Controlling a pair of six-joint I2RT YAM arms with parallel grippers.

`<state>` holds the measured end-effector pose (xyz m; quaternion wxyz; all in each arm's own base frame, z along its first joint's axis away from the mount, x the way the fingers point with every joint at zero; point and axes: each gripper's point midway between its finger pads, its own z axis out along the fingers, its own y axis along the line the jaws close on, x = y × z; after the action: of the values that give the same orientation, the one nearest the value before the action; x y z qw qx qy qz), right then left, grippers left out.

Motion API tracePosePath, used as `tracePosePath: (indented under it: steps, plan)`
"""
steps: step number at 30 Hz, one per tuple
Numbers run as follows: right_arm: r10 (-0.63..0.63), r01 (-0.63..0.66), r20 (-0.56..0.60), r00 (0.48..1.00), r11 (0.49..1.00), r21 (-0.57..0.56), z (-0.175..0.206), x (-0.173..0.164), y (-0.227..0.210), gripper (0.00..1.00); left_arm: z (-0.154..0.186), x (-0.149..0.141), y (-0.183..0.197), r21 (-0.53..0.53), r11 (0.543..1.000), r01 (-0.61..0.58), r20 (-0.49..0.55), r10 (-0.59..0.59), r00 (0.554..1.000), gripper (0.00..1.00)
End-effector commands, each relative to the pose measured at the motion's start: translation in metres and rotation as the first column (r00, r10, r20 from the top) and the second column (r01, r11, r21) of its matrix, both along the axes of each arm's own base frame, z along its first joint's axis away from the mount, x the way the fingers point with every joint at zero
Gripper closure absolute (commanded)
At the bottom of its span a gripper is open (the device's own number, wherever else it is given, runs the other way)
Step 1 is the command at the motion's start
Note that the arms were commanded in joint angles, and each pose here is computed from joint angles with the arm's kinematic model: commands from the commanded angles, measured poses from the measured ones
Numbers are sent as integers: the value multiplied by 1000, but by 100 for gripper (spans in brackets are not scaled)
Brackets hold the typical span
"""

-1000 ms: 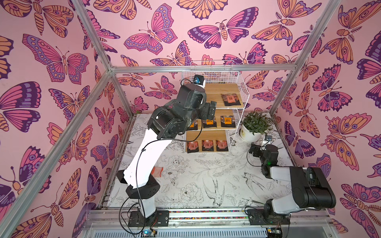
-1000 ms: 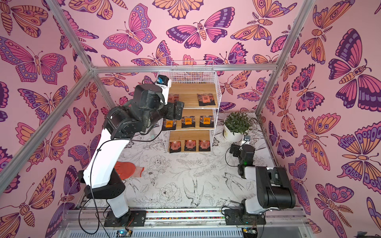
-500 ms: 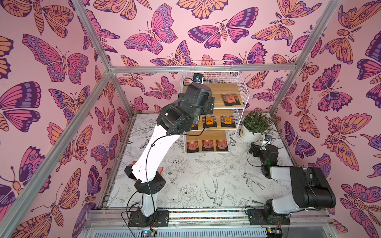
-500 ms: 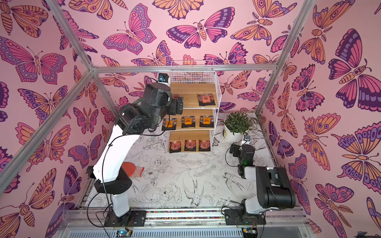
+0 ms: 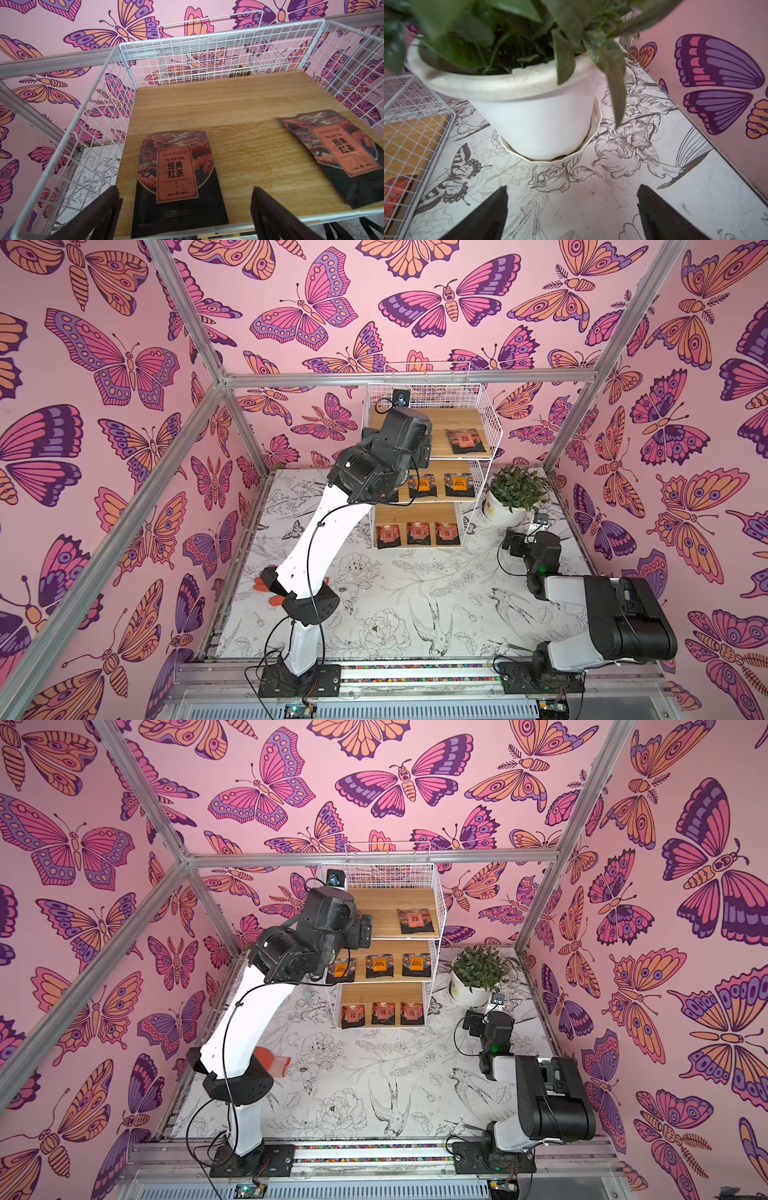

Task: Remove the tea bags from the shelf
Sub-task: Pick up the tea bag from the shelf.

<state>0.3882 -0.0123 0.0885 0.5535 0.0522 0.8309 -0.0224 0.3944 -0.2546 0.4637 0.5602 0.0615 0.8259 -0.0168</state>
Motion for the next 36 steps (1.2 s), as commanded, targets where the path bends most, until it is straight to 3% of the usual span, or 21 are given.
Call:
tracePosePath:
  steps: [1,23,28,36]
  plan:
    - [5,-5,13,1000,1000,-18,5,6,1,1,-8,8,2,2,1000,-23,-11,23,1000,0]
    - [5,-5,15,1000,1000,-18,5,6,1,1,-49,26,6,34,999,-41,-112,44,993,1]
    - [5,-4,14,1000,1000,-19,5,6,1,1,-55,27,12,72,995,-66,-116,74,991,8]
    - [4,-4,15,1000,1000,-19,5,6,1,1,-74,30,15,133,988,-79,-154,99,983,28]
